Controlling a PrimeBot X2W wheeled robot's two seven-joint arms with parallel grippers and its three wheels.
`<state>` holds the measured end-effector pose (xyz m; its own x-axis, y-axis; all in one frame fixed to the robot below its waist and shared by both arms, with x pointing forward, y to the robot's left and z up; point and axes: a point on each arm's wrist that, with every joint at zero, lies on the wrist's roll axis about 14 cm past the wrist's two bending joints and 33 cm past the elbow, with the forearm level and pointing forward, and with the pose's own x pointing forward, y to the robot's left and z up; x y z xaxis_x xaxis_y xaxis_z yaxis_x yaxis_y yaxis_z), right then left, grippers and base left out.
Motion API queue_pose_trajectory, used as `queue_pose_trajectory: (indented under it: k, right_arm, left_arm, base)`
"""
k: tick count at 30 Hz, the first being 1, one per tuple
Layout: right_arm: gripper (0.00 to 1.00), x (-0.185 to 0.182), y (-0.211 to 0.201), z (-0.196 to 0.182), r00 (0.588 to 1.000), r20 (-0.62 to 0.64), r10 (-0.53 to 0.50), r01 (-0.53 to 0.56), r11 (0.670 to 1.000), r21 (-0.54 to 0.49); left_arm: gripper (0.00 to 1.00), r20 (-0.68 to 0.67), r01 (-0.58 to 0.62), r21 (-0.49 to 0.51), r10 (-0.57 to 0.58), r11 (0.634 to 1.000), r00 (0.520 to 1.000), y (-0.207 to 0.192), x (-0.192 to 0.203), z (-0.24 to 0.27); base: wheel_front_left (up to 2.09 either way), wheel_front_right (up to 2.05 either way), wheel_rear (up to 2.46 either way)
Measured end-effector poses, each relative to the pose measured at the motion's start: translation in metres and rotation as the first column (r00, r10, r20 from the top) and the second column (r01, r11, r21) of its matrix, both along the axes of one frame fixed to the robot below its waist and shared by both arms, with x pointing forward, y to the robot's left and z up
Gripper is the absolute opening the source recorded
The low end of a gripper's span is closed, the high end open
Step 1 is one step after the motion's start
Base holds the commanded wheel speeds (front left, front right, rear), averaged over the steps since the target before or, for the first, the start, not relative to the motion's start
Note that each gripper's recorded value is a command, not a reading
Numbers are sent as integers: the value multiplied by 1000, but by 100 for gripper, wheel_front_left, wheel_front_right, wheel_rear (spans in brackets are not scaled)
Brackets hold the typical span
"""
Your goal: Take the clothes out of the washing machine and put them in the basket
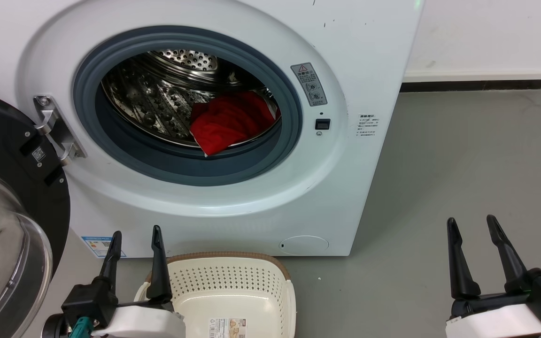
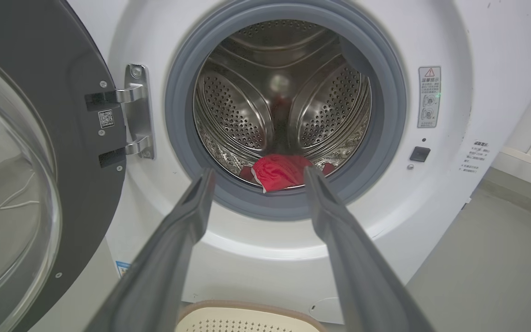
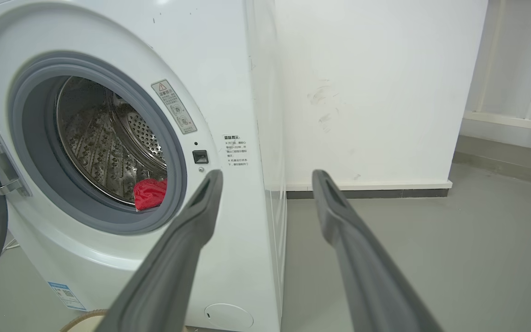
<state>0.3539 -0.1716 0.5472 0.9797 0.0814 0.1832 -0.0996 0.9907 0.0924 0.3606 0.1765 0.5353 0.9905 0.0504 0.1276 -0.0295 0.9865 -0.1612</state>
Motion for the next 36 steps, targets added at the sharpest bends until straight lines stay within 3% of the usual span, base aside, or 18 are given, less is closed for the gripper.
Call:
queue_pose_trajectory:
  k: [27,36]
  right_arm:
    - [100,-7,5,5,999,49,9,0,985,-173]
    - [100,-8,6,5,998,54,12,-2,983,-185]
  left_arm:
    - [100,45,-6,174,-2,985,999,-4,-7,3]
    - [100,45,-14,182,6,983,999,-1,-9,1]
  base:
    - [0,0,0]
    - [0,0,0]
